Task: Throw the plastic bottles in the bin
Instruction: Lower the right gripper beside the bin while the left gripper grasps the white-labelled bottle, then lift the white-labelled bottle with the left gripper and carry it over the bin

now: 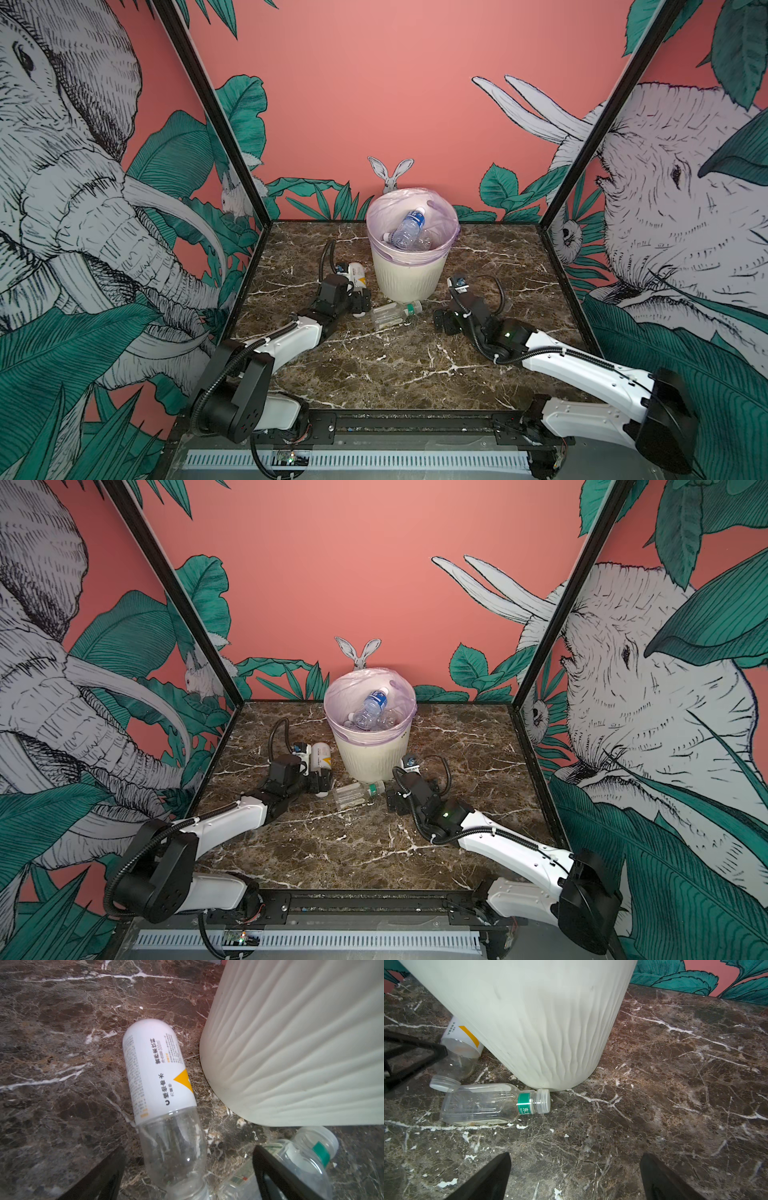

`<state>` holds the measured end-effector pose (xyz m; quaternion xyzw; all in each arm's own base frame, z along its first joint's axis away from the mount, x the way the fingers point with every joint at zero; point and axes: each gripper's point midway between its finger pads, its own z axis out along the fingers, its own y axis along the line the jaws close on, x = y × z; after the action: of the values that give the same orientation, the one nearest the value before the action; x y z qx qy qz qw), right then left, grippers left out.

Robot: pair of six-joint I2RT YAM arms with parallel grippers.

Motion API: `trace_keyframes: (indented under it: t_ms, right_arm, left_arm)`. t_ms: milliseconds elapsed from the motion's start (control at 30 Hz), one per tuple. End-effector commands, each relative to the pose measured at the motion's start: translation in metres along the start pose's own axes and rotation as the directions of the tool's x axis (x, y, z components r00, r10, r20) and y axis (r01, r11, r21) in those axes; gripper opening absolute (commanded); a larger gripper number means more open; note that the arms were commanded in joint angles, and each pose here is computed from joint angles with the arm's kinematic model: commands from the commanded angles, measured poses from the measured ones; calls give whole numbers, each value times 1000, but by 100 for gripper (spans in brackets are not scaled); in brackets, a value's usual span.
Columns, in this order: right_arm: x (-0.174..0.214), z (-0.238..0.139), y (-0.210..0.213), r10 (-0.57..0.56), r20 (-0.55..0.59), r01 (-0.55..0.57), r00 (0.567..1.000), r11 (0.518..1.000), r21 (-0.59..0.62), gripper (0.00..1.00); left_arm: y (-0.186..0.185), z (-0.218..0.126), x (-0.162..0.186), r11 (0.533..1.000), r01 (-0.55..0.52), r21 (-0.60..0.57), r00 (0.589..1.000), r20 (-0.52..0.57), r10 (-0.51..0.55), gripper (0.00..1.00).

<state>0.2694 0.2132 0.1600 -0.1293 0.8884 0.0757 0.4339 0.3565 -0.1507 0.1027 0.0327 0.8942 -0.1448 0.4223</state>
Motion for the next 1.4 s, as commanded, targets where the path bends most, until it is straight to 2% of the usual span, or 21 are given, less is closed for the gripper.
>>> trace_keyframes:
  t_ms: [0,333,867,1067,1367]
  right_arm:
    - [-4,7,6,-7,45,8,999,1000,-24,99]
    - [11,24,2,-23,40,25,999,998,-51,99]
    - [15,23,-11,-1,41,4,999,998,-62,99]
    - [18,25,-15,4,31,-3,1000,998,-56,99]
    - [19,27,-16,8,30,-7,1000,998,-57,99]
  left_arm:
    - [11,5,-4,996,3,-85,999,-42,-7,96]
    - [22,32,-3,982,-19,-187,990,-141,-8,97]
    - [26,58,4,974,-36,-223,977,-214,-13,95]
    - [31,64,16,970,-45,-238,970,-244,-15,89]
    - [34,60,26,970,-62,-233,968,-252,2,73]
